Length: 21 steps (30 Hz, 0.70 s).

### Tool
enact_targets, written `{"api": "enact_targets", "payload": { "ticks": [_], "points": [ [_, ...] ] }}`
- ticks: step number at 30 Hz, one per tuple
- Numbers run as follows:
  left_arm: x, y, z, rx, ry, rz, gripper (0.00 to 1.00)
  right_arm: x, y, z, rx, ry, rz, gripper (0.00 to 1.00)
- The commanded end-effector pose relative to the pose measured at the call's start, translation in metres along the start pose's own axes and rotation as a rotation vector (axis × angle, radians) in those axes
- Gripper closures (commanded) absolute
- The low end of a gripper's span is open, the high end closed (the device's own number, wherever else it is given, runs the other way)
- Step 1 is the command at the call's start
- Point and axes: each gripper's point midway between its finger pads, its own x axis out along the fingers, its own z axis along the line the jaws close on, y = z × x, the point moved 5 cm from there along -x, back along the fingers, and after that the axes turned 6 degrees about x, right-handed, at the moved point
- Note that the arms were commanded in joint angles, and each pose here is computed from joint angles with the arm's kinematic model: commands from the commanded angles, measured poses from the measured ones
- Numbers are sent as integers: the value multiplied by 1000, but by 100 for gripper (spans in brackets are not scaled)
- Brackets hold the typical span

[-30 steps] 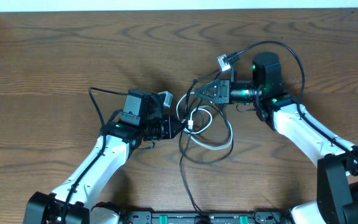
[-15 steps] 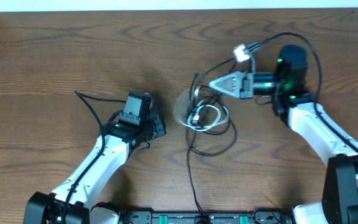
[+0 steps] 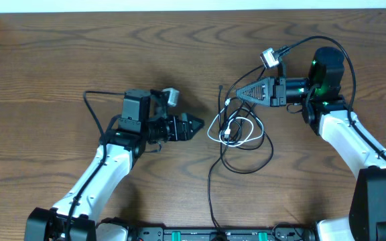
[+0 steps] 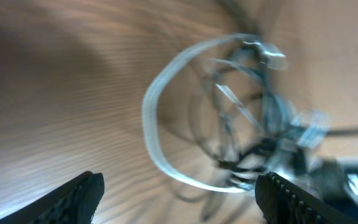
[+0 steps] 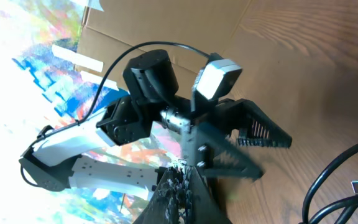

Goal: Untangle cables

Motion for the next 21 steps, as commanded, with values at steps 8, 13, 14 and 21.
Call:
{"api": "enact_targets", "payload": {
  "ticks": [8, 13, 14, 21],
  "points": [
    [23, 3, -37, 211, 86, 7, 19, 9, 7, 18, -18, -44, 76, 99],
    [36, 2, -32, 165, -54, -32, 19, 10, 8, 18, -18, -45, 79, 99],
    [39, 2, -30, 151, -78, -35, 19, 10, 8, 18, -18, -45, 80, 99],
    [67, 2, -21, 67, -79, -46, 30, 10, 8, 18, -18, -46, 81, 99]
  ]
}}
